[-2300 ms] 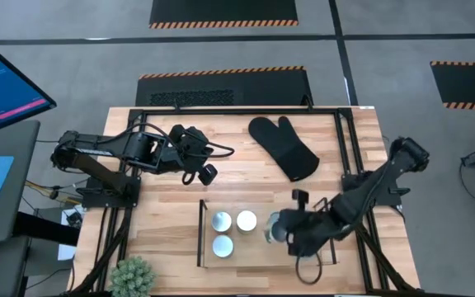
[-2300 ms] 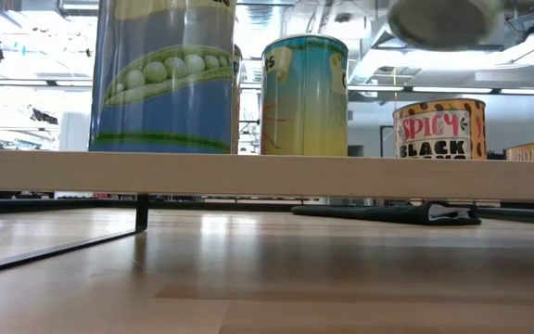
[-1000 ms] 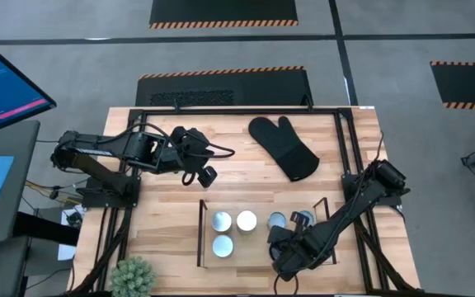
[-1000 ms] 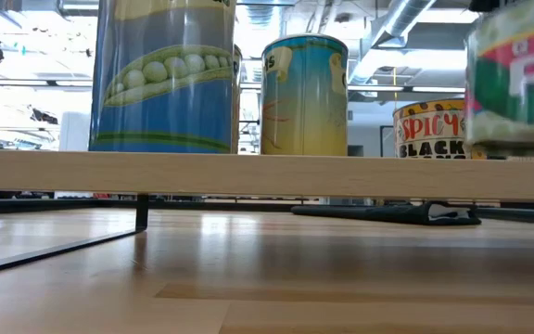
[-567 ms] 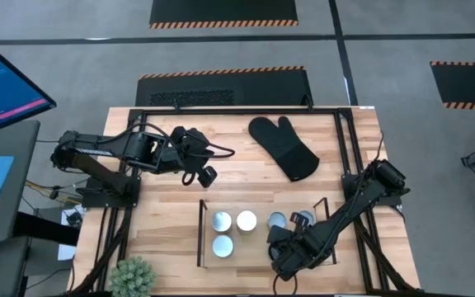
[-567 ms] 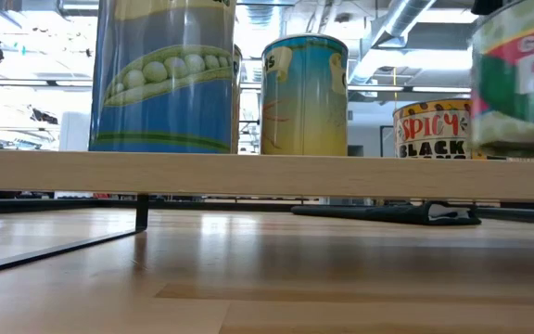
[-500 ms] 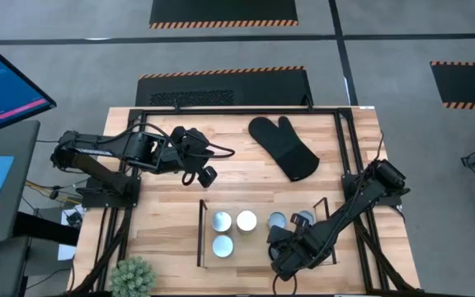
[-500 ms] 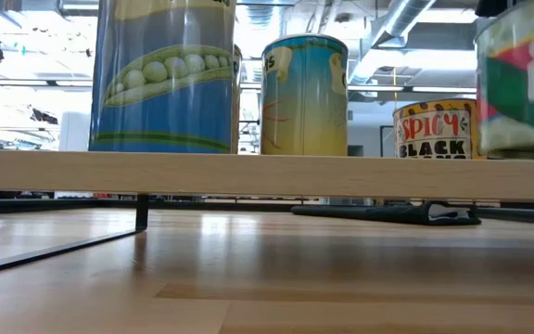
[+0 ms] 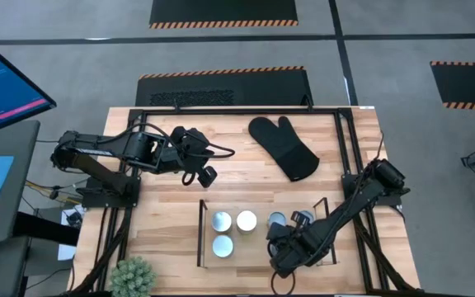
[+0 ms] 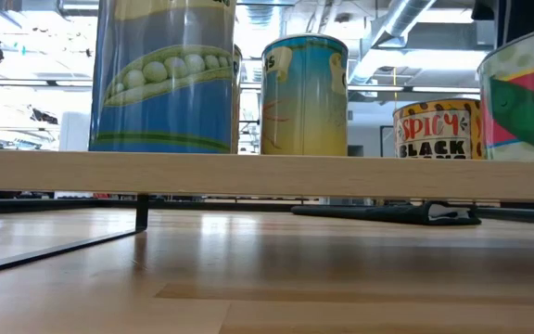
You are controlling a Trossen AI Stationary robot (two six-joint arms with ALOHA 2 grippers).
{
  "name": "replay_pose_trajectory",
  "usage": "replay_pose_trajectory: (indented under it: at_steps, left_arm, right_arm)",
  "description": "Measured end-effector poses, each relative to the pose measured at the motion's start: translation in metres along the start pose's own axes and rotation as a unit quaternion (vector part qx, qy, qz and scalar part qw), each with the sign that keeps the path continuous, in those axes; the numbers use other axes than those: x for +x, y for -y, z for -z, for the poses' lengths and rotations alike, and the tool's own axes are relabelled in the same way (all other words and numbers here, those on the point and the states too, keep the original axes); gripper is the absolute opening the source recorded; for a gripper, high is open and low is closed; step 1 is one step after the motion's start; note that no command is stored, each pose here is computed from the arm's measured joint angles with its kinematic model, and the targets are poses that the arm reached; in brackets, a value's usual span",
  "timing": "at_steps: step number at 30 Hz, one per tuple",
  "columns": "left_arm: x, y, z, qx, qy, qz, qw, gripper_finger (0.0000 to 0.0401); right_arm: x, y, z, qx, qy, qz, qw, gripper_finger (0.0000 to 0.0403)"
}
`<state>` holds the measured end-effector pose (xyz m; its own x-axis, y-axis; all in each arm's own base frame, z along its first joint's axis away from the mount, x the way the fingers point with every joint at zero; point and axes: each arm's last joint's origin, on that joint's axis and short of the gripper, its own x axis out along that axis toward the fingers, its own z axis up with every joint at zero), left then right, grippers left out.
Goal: Pick and place cans onto a shelf
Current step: Return to Home Position
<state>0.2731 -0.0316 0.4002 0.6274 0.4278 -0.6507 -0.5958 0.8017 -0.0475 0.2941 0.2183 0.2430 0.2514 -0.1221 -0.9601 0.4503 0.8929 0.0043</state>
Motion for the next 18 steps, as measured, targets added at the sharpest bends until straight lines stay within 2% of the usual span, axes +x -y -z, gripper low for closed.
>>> replay_pose_trajectory:
  at_steps: [6, 10, 16, 18]
  left_arm:
    - [0.0, 0.0, 0.0, 0.0, 0.0, 0.0, 1.0, 0.0]
    - [0.0, 0.0, 0.0, 0.0, 0.0, 0.0, 1.0, 0.0]
    - [0.0, 0.0, 0.0, -0.001, 0.0, 0.0, 1.0, 0.0]
    - [0.0, 0.0, 0.0, -0.001, 0.0, 0.0, 1.0, 0.0]
  right_arm:
    - [-0.008, 0.0, 0.002, 0.017, 0.006, -0.003, 1.0, 0.0118]
    - [-0.027, 0.003, 0.003, 0.002, 0.0, 0.024, 1.0, 0.0112]
    - [-0.066, 0.034, -0.01, -0.023, 0.026, 0.116, 0.993, 0.0107]
    - [-0.074, 0.043, -0.017, -0.037, 0.041, 0.108, 0.993, 0.0108]
